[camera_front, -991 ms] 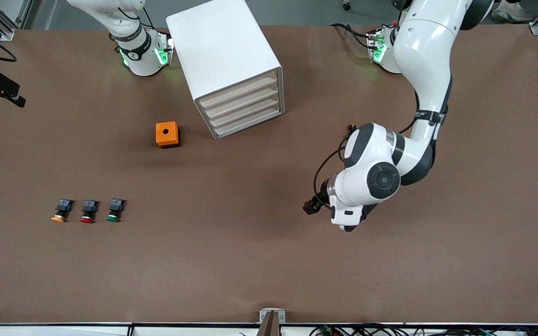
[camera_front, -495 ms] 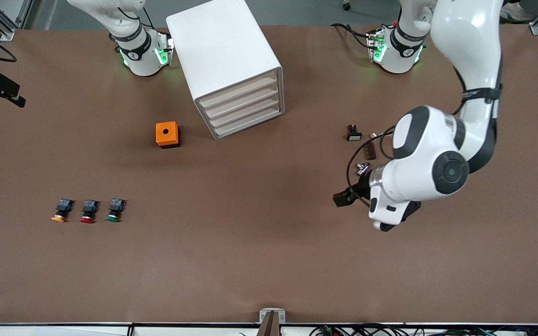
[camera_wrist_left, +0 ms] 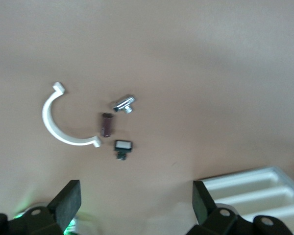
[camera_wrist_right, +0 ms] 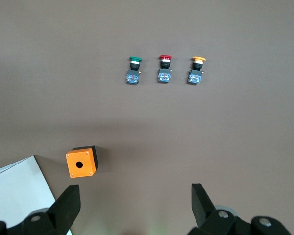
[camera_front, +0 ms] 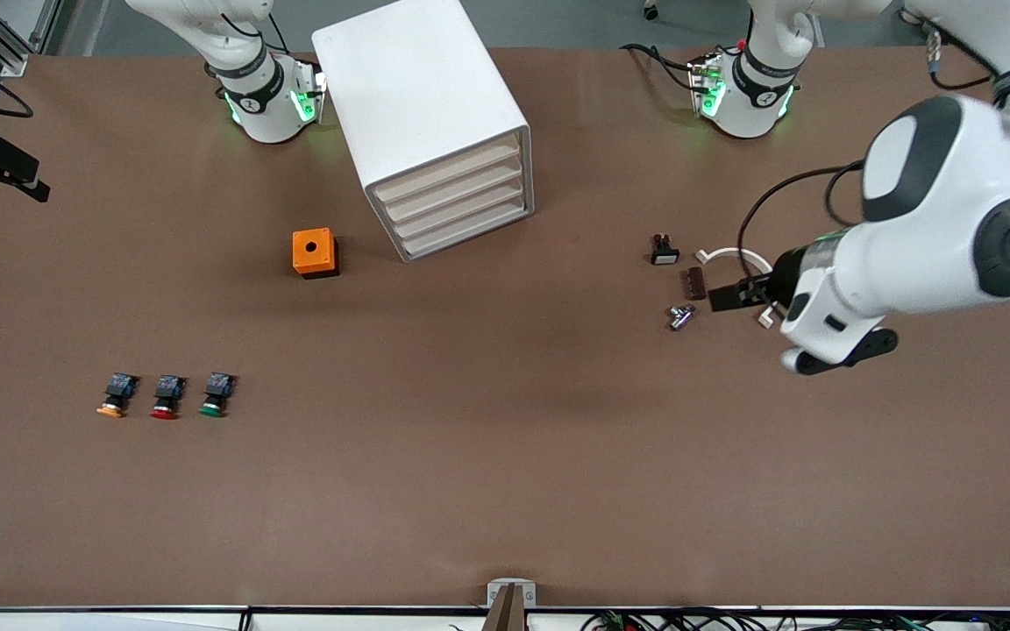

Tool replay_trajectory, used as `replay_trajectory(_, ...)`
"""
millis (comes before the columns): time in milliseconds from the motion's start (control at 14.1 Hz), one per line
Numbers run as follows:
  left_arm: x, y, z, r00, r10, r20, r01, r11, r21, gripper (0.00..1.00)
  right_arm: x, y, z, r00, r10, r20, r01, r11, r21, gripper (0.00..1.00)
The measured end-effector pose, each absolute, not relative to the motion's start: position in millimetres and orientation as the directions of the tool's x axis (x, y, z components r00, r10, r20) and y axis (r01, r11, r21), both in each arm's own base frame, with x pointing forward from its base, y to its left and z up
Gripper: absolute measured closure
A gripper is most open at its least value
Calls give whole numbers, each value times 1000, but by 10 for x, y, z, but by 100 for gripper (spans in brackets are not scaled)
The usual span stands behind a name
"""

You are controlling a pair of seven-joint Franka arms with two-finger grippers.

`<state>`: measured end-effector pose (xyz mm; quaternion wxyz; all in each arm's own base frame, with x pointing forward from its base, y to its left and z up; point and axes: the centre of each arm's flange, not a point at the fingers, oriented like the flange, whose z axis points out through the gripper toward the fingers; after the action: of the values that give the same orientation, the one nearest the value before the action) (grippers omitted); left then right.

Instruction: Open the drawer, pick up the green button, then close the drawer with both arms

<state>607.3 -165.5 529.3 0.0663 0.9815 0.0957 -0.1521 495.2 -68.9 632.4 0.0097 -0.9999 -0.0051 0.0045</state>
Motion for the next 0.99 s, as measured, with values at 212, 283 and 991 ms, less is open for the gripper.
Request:
replay_trajectory(212, 5671, -1171, 5535, 954, 87, -287, 125, -985, 115, 0, 4950, -689, 6316, 1000, 11, -11, 10, -1000, -20, 0)
replay_trajectory(283, 5529, -999, 5588, 960, 66, -274, 105, -986, 127, 0, 4949, -689, 6305, 1000, 11, -13, 10, -1000, -20, 0)
replay_trajectory(991, 4748, -306, 5712, 998, 43, -54, 47, -995, 85, 0, 4930, -687, 6275, 1000, 11, -19, 11, -1000, -21, 0)
